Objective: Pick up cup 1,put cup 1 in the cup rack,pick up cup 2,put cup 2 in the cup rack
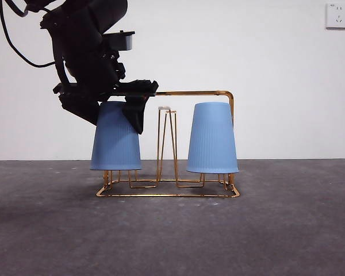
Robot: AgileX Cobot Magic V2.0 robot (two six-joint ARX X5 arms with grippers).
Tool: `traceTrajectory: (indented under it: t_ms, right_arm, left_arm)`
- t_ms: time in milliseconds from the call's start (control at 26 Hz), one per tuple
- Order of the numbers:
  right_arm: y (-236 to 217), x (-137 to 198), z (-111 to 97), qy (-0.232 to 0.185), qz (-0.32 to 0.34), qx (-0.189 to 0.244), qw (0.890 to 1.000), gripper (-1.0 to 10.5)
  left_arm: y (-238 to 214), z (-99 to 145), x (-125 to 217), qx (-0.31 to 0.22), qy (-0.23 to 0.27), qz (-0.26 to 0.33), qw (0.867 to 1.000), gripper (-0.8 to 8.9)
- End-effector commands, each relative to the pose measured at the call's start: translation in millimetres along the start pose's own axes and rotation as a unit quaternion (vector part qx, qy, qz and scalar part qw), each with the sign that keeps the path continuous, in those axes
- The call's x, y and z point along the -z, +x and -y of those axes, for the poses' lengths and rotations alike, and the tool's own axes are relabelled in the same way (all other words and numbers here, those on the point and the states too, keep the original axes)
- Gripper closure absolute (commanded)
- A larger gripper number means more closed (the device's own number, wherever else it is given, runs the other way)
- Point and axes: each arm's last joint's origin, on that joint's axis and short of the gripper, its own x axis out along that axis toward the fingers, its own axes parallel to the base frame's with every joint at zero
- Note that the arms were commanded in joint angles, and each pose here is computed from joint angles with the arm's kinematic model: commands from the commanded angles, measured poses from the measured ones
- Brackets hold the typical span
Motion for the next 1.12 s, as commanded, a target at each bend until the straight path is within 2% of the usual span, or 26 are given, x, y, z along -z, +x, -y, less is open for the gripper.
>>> traceTrajectory:
  t_ms: [39,270,616,655,732,770,924,963,1001,1040,1117]
  right_arm:
    - [0.7,0.0,0.2,0.005,0.001,0.006,1.0,7.6]
    - [0.7,0.0,0.2,0.005,0.001,0.006,1.0,7.6]
    - [0.8,-0.9,0.3,0.005,0.005,0.006,1.0,7.6]
    - [0.8,-0.9,0.3,0.004,0.005,0.006,1.0,7.6]
    - [0.9,-1.0,0.3,0.004,0.005,0.006,1.0,7.6]
    - [0.9,-1.1,0.3,0.004,0.006,0.006,1.0,7.6]
    - [1.1,-1.3,0.3,0.004,0.006,0.006,1.0,7.6]
    - [1.2,-1.2,0.3,0.004,0.006,0.006,1.0,7.6]
    - [1.1,-1.3,0.3,0.005,0.006,0.006,1.0,7.6]
    - [1.1,-1.2,0.3,0.005,0.006,0.006,1.0,7.6]
    - [1.1,-1.2,0.3,0.004,0.006,0.006,1.0,7.6]
  left_arm:
    - [4.0,-1.0,0.6,-0.004,-0.002,0.001,1.0,8.21]
    - [5.6,-9.3,3.3,-0.014,-0.006,-0.017,1.0,8.21]
    - [5.6,-8.8,5.4,-0.002,-0.006,-0.028,1.0,8.05]
    - [5.5,-8.9,6.1,-0.002,-0.006,-0.032,0.999,7.45]
    - [5.4,-8.7,7.2,0.002,-0.005,-0.038,0.999,5.22]
    - [5.5,-8.6,7.3,0.011,-0.006,-0.039,0.999,4.51]
    - [5.5,-7.9,7.4,0.032,-0.007,-0.042,0.999,4.27]
    - [5.5,-7.7,7.4,0.035,-0.007,-0.042,0.998,3.88]
    - [5.4,-7.7,7.5,0.035,-0.007,-0.043,0.998,3.04]
    - [5.2,-7.8,7.9,0.035,-0.007,-0.046,0.998,2.74]
    - [4.9,-8.0,9.5,0.034,-0.005,-0.055,0.998,2.74]
